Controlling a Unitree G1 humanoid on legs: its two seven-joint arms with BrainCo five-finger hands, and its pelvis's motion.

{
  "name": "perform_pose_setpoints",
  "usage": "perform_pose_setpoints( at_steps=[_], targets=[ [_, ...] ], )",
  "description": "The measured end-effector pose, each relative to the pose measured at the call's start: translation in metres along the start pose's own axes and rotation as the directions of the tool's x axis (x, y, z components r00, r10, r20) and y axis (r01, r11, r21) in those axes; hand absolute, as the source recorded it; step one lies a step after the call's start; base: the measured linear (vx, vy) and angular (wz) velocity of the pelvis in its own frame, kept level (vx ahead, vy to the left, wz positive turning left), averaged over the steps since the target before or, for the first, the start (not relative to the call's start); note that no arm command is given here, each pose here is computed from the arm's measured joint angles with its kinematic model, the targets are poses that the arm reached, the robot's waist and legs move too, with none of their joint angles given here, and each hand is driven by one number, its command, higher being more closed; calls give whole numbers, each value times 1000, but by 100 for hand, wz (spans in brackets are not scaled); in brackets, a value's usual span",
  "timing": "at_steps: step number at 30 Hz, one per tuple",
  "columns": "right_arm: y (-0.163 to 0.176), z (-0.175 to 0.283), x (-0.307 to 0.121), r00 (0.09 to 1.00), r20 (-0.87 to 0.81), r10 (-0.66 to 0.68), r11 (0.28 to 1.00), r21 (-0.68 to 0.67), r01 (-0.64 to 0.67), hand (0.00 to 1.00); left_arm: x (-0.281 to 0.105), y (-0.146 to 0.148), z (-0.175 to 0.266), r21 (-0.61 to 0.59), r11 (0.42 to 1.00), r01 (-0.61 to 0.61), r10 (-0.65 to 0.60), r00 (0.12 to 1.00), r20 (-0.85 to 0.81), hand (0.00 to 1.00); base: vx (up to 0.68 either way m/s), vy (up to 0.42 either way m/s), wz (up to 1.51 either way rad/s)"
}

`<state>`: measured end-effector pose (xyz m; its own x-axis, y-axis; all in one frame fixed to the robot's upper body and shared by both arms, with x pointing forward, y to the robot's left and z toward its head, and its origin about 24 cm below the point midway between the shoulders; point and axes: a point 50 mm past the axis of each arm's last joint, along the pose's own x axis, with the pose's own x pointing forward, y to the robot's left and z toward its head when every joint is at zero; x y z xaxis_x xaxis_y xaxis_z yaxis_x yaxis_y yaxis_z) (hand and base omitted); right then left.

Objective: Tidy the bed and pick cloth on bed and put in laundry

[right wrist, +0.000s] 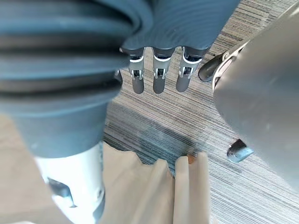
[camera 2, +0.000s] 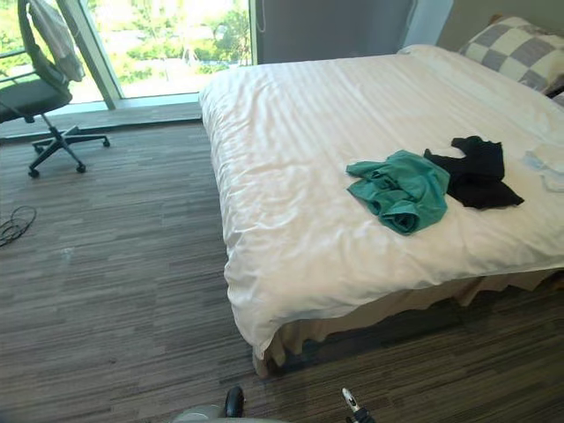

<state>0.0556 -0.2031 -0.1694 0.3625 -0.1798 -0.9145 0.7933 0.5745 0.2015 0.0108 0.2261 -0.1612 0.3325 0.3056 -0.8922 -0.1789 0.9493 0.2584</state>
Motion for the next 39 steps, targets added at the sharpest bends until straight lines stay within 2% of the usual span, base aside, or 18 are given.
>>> perform_pose_setpoints(
  at_steps=[3,4,10,12,15,17,18,19,20,21,23,25,27,29,30,33,36,39],
  targets=[
    [-5,5,0,998,44,-43,996,79,40,0,2,1,6,2,1000,-20,20,1000,8,0,-60,-24,-11],
    [-5,6,0,997,51,-50,995,88,45,100,3,0,8,4,1000,-20,20,1000,13,0,-59,-5,-8],
    [-18,46,-6,929,267,-258,958,198,209,100,12,-11,60,121,993,2,-25,981,191,0,38,-4,6],
    [-10,90,-10,852,441,-283,955,216,205,100,14,-15,79,177,984,10,-56,964,258,0,116,-9,11],
    [23,170,-25,717,675,-177,984,143,109,100,14,-18,102,237,971,14,-93,940,328,0,93,0,11],
    [53,223,-46,588,809,-15,1000,4,20,100,12,-22,112,266,964,23,-122,924,361,0,87,-3,19],
    [83,255,-73,441,882,165,986,-160,-49,100,11,-24,113,293,955,46,-154,921,359,0,52,-10,20],
    [97,263,-84,380,895,234,972,-226,-67,100,11,-24,112,304,951,49,-161,921,355,0,71,-32,23],
    [128,274,-111,236,890,390,921,-377,-103,100,11,-22,107,310,949,51,-162,925,344,0,45,-25,13],
    [134,275,-116,207,883,420,907,-406,-108,100,11,-22,106,309,950,51,-161,925,343,0,70,-50,24],
    [171,269,-148,46,784,619,782,-609,-130,100,9,-19,96,281,958,57,-153,931,331,0,65,-46,30],
    [198,255,-162,-24,673,739,663,-734,-145,100,7,-16,81,261,964,59,-138,945,297,0,56,-35,19],
    [222,237,-168,-61,554,830,535,-824,-187,100,5,-12,65,250,967,56,-122,959,257,0,52,-40,22],
    [247,207,-165,-57,378,924,355,-904,-238,100,4,-11,57,207,978,38,-87,968,235,0,39,-48,44],
    [255,199,-165,-53,328,943,305,-918,-252,100,4,-10,56,196,980,32,-79,969,233,0,21,-46,41],
    [305,152,-170,-67,77,995,50,-943,-329,100,3,-13,52,163,986,26,-63,972,225,0,-14,-45,34],
    [330,125,-173,-58,-18,998,-39,-926,-375,100,3,-14,54,151,988,27,-62,970,234,0,-71,-24,26],
    [363,117,-190,-71,-7,997,-34,-923,-383,100,7,-12,77,149,989,14,-58,954,294,0,-112,-25,24]
  ],
)
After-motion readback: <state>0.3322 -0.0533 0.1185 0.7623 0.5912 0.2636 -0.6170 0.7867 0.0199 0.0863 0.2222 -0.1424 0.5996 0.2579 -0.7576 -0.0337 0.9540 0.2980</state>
